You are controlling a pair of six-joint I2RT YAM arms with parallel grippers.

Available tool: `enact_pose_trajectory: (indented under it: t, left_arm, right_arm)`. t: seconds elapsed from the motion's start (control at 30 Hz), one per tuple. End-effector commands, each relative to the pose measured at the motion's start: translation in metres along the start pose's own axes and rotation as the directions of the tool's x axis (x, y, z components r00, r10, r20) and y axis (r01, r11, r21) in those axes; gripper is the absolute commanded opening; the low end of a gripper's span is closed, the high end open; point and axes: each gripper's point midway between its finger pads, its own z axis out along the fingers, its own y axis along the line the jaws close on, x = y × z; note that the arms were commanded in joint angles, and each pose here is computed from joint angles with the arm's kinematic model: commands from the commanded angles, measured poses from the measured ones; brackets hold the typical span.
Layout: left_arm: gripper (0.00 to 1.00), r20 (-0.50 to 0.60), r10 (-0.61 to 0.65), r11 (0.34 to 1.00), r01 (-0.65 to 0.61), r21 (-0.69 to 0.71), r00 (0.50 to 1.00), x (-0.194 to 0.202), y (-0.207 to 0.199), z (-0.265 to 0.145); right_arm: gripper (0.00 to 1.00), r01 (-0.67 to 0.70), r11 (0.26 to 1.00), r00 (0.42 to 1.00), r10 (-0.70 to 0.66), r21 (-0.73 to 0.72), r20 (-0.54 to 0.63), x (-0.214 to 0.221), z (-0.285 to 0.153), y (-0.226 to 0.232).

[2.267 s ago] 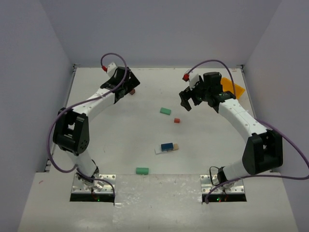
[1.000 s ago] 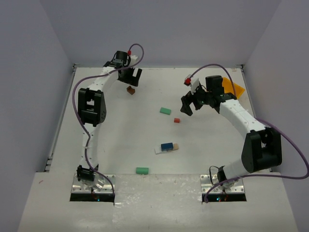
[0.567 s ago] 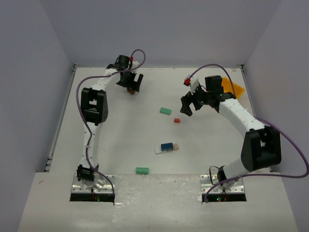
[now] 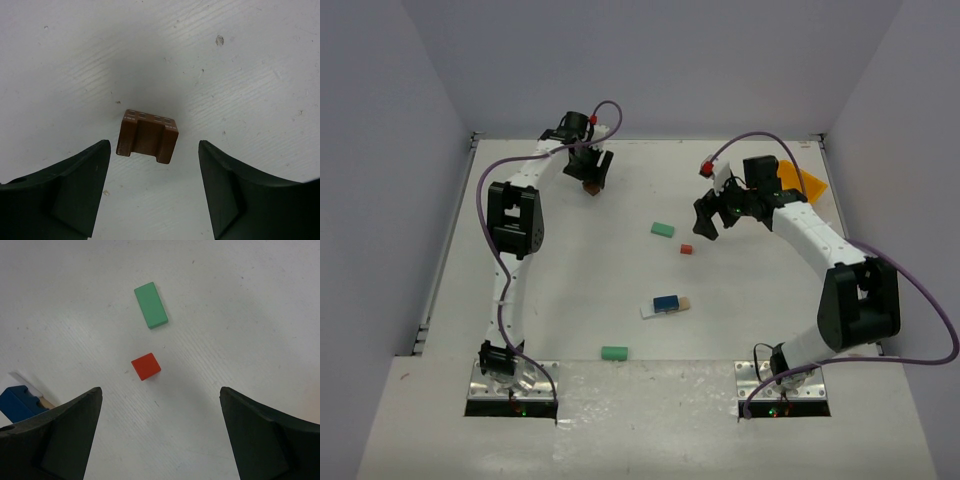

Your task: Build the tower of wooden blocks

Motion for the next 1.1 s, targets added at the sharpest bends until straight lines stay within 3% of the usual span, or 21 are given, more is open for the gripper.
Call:
enact_pose_trajectory:
  t: [0.0, 0.53, 0.87, 1.07]
  left_arm:
    - [0.69, 0.035, 0.026, 1.0, -0.026, 0.002, 0.999, -0.0142, -0.0001, -0.0067]
    - [0.71, -0.036, 0.058, 0.995, -0.061, -0.076, 0.998, -0.0096, 0.0011, -0.002]
    - [0.41, -0.034, 0.049, 0.996, -0.052, -0.078, 0.998, -0.0104, 0.0002, -0.0023]
    - [0.29, -0.036, 0.052, 0.995, -0.055, -0.081, 0.998, -0.0091, 0.0004, -0.0039]
  right_arm:
    - [0.99, 0.045, 0.999, 0.998, -0.046, 0.01, 0.051, -0.0226, -0.0062, -0.0064]
    - [0.99, 0.06, 0.998, 0.997, -0.06, 0.019, 0.043, -0.0213, -0.0078, -0.0075]
    - [0.99, 0.051, 0.998, 0.998, -0.052, 0.036, 0.023, -0.0184, -0.0041, -0.0139]
    - [0.99, 0.054, 0.998, 0.998, -0.055, 0.041, 0.023, -0.0189, -0.0044, -0.0152]
